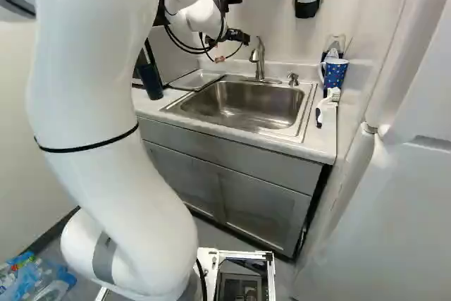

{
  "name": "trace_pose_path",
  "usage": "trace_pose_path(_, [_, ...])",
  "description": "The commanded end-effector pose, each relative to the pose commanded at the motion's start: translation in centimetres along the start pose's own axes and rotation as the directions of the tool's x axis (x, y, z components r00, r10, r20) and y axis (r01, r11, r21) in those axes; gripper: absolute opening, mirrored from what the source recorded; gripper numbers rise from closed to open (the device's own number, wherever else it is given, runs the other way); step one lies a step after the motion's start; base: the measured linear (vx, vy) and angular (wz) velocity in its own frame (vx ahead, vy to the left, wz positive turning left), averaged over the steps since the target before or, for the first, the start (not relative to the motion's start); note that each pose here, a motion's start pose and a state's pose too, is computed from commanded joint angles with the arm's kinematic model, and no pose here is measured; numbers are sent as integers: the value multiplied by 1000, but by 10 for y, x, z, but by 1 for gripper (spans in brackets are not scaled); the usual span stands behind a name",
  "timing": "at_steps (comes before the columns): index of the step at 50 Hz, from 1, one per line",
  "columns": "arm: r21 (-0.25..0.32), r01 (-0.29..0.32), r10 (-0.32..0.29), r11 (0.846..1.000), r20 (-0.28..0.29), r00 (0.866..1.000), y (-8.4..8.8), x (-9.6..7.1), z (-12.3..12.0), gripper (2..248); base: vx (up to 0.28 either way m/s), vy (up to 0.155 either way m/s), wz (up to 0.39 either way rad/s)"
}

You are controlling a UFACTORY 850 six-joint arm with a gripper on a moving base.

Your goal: Rinse the cup and place it in the tray

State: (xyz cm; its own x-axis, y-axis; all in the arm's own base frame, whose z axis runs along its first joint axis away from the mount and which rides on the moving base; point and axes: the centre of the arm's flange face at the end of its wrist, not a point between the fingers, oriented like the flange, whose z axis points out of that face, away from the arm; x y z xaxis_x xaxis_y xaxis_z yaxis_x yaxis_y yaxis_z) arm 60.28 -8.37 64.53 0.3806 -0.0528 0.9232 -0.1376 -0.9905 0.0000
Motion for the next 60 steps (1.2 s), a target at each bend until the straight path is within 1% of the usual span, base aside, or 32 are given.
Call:
trace_pose_path(17, [-37, -16, 15, 999, -4, 1000, 25, 4, 13, 247, 0, 0, 0])
trace_pose_path(25, [-48, -20, 20, 999, -7, 1000, 33, 7, 20, 247, 0, 0, 0])
trace_pose_path(32, [-50, -21, 20, 999, -9, 1000, 34, 8, 25, 247, 0, 0, 0])
trace_pose_path(50, [-50, -21, 20, 999, -9, 1000, 34, 8, 25, 247, 0, 0, 0])
trace_pose_path(60, [-50, -21, 20, 999, -24, 1000, 34, 10, 25, 247, 0, 0, 0])
